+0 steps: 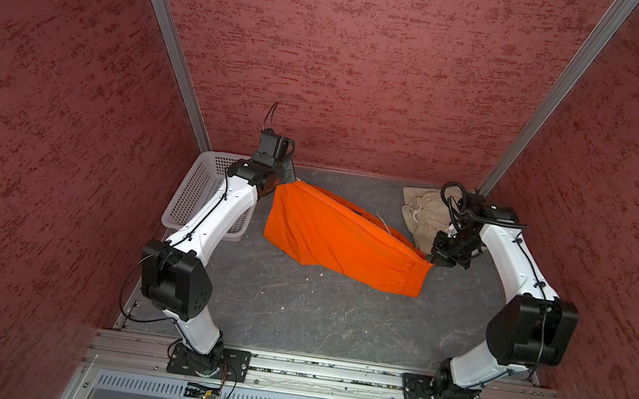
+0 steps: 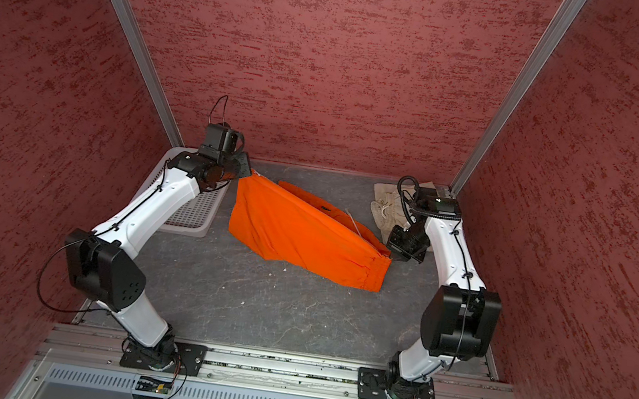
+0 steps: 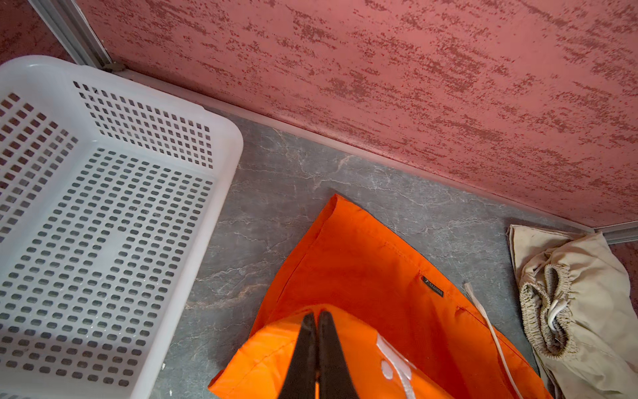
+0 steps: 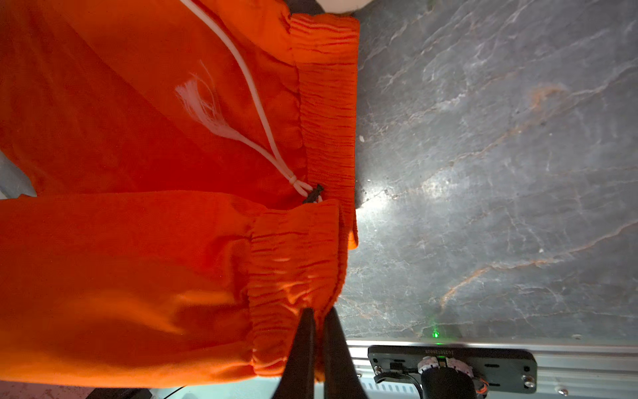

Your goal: Fold and stack the shorts

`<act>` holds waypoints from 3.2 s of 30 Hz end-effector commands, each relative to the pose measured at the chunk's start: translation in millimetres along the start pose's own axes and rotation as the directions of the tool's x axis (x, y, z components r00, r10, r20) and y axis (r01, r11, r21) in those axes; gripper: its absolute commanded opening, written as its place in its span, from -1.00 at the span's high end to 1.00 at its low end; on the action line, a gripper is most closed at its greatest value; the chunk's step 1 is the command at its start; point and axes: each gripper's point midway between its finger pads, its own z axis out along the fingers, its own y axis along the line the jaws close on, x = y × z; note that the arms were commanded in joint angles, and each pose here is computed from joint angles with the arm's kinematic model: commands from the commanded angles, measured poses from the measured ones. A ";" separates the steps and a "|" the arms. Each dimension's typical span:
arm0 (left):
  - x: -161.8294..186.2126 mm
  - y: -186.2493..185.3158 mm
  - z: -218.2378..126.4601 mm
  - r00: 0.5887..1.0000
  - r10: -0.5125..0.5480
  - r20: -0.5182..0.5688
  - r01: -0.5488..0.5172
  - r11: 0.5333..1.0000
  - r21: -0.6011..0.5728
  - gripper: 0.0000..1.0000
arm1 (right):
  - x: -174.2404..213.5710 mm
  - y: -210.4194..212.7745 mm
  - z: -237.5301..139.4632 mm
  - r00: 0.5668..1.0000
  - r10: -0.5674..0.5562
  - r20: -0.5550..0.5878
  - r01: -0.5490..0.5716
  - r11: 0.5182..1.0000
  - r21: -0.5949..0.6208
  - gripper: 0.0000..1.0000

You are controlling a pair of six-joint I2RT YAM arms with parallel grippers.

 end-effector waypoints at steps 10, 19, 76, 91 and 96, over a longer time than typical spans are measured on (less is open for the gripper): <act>-53.0 22.3 52.0 0.990 -0.026 0.141 0.044 0.991 -0.124 1.00 | -38.1 -40.7 17.9 1.000 0.018 -0.015 -0.015 0.990 0.144 1.00; -18.8 19.1 118.8 0.999 -0.037 0.013 0.039 0.989 -0.142 1.00 | -73.4 -37.1 46.0 0.999 0.054 -0.003 -0.053 0.996 0.068 1.00; 283.5 104.0 65.3 0.819 -0.310 -0.483 0.165 0.933 -0.319 1.00 | 34.1 9.2 160.2 0.984 0.072 0.164 -0.055 0.993 -0.108 1.00; 256.2 100.9 -24.8 0.812 -0.414 -0.412 0.344 0.909 -0.237 0.18 | 39.8 55.7 89.4 0.962 0.000 0.272 0.074 0.963 -0.261 0.53; 271.5 102.6 -26.5 0.771 -0.448 -0.453 0.374 0.894 -0.249 0.18 | 34.8 58.5 100.3 0.966 -0.001 0.257 0.070 0.963 -0.262 0.55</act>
